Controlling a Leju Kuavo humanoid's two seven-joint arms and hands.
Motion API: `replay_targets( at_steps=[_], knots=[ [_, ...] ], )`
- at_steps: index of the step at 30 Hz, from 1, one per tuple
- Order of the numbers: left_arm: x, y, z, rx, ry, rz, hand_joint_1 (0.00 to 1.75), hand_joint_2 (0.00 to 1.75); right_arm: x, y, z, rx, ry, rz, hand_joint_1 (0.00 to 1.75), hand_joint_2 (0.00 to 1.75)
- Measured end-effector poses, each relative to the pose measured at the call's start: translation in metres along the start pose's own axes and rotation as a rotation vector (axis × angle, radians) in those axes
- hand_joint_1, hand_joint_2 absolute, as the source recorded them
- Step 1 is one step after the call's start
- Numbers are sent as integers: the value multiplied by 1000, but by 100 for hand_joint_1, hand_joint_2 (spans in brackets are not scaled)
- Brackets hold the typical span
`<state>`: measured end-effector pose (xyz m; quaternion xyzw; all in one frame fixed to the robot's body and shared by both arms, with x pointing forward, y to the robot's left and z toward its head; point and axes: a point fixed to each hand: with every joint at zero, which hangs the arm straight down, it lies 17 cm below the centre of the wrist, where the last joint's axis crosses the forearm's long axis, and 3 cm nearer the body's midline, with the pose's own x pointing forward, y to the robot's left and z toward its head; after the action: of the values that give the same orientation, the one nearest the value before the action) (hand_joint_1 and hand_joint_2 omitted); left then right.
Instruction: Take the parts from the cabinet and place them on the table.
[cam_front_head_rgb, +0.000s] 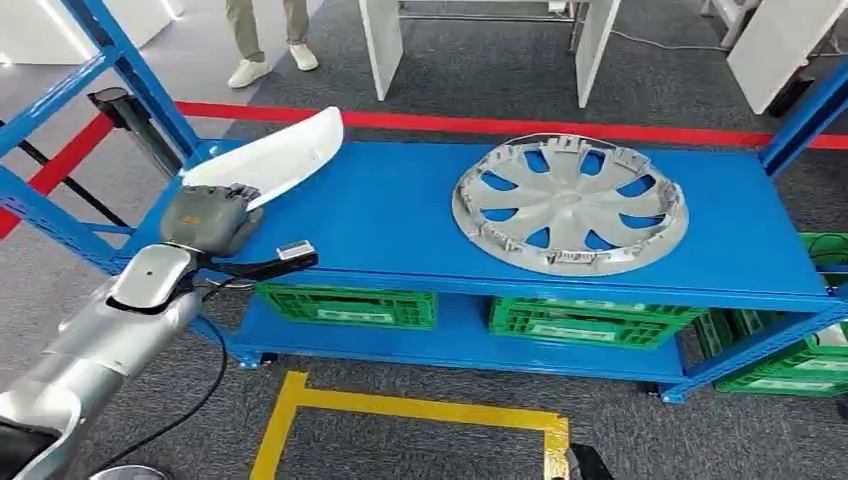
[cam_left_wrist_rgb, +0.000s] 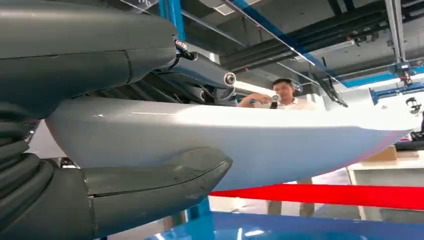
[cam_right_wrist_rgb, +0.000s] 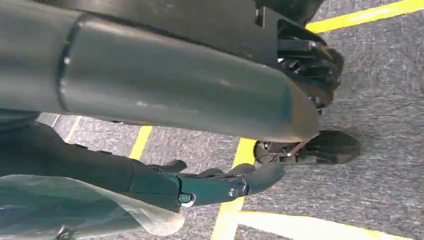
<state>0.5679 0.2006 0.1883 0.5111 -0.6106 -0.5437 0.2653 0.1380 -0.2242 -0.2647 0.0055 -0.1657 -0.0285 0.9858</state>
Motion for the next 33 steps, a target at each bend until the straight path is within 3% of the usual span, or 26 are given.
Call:
replay_targets(
  at_steps=[17,33],
  knots=[
    [-9,1,8,11,9,3,175,175,4,5,0,1,-5,14,0,0],
    [-10,9,12,56,10,36,175,175,6,-12,-3,-76,20,-4,0,0]
  ],
)
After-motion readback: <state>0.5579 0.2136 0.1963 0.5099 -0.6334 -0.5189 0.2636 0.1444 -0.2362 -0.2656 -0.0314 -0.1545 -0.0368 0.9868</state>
